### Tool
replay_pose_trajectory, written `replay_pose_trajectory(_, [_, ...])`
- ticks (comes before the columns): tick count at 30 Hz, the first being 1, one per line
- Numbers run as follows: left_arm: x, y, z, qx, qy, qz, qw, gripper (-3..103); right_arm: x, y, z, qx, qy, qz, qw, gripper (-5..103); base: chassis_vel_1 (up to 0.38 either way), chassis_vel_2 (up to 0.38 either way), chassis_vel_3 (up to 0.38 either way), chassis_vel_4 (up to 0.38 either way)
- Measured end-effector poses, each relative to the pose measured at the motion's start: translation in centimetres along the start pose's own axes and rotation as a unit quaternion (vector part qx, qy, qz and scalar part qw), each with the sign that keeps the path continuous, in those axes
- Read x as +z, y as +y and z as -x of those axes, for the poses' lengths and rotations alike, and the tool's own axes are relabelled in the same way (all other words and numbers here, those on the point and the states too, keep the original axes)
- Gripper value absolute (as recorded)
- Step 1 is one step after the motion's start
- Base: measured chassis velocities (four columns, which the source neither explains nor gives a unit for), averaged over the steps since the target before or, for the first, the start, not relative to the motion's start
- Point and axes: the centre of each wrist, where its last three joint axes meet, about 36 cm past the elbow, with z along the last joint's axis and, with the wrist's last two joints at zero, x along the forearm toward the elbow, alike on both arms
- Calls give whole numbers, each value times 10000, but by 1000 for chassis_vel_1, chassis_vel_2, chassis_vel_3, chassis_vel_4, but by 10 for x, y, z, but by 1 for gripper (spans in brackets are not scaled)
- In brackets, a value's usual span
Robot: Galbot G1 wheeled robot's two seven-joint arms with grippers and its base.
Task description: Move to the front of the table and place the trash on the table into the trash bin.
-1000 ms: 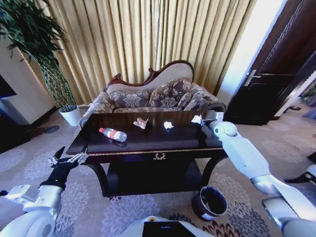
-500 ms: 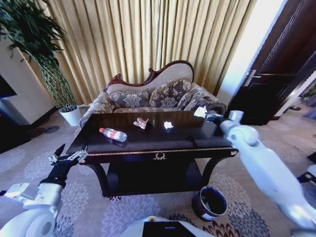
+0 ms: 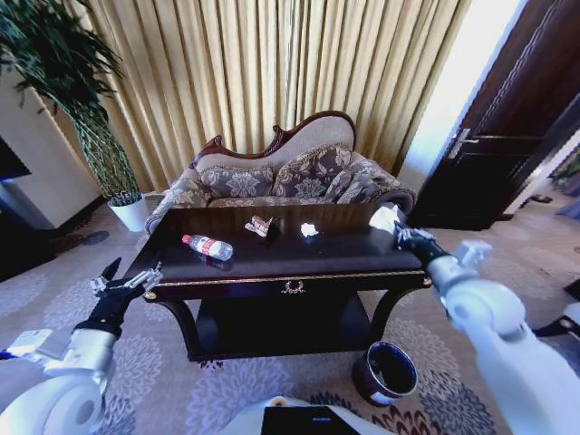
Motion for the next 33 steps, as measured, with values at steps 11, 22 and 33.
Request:
replay_pose_trajectory(11, [0, -2, 2, 53, 44, -16, 10000, 100, 8, 15, -25, -38, 30, 110, 9999, 0, 0, 0, 0, 0])
replay_pose_trajectory(22, [0, 0, 0, 43, 94, 1, 9999, 100, 8, 25, -29, -144, -9, 164, 9998, 0, 4, -5, -1, 4])
replay_pose_trajectory(33, [0, 0, 0, 53, 101, 9, 9999, 100, 6, 25, -30, -141, -29, 144, 9998, 0, 62, -63, -59, 59])
